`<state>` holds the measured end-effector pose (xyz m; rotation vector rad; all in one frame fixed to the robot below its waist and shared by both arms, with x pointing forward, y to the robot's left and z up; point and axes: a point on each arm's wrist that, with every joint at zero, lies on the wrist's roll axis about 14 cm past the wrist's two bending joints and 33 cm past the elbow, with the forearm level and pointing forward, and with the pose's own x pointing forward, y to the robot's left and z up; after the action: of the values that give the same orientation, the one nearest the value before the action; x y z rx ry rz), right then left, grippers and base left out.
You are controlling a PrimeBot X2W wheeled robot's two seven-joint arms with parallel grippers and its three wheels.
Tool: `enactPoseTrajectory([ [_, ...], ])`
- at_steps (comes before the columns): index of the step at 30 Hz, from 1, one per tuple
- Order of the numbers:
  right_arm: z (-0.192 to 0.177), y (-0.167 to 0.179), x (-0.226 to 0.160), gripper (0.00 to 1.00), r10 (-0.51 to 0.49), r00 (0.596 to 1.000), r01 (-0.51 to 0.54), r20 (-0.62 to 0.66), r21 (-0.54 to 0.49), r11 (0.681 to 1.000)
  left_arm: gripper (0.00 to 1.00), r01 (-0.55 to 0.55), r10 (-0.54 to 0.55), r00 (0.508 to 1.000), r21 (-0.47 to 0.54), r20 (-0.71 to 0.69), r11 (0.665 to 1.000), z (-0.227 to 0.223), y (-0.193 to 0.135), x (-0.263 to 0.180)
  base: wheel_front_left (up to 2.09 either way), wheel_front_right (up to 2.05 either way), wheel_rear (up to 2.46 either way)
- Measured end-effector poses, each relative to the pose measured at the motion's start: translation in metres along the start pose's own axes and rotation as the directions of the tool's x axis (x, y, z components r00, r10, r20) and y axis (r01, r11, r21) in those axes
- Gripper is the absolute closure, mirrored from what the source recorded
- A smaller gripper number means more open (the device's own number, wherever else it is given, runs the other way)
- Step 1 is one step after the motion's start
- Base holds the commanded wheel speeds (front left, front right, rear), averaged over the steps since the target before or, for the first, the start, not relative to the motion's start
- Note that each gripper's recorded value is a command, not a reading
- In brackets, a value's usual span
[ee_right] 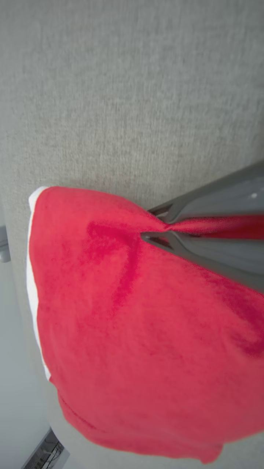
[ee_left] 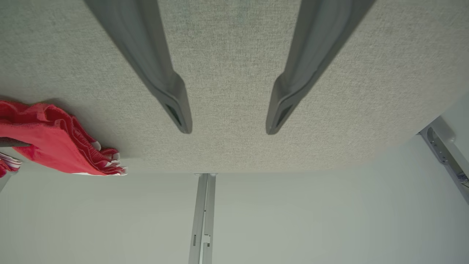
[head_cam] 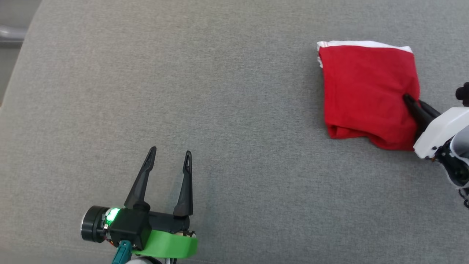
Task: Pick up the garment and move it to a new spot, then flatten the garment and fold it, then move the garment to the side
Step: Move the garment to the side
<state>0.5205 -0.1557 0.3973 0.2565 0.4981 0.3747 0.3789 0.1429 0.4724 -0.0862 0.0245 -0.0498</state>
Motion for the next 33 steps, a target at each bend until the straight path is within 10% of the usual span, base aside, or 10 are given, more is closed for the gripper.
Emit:
enactPoseTrajectory([
  [12,0.043,-0.097,-0.054,1.0,-0.192,0.981,0.195,0.035,-0.236,0.952,0.0,0.164,-0.164,0.986,0.019,-0.001,0.986,-0.015,-0.034,0.043,0.0,0.0,0.0],
  [33,0.089,-0.219,-0.111,1.0,-0.48,0.877,0.407,0.024,-0.568,0.715,0.0,0.294,-0.292,0.951,-0.001,-0.098,0.956,-0.076,-0.059,0.078,0.0,0.0,0.0],
])
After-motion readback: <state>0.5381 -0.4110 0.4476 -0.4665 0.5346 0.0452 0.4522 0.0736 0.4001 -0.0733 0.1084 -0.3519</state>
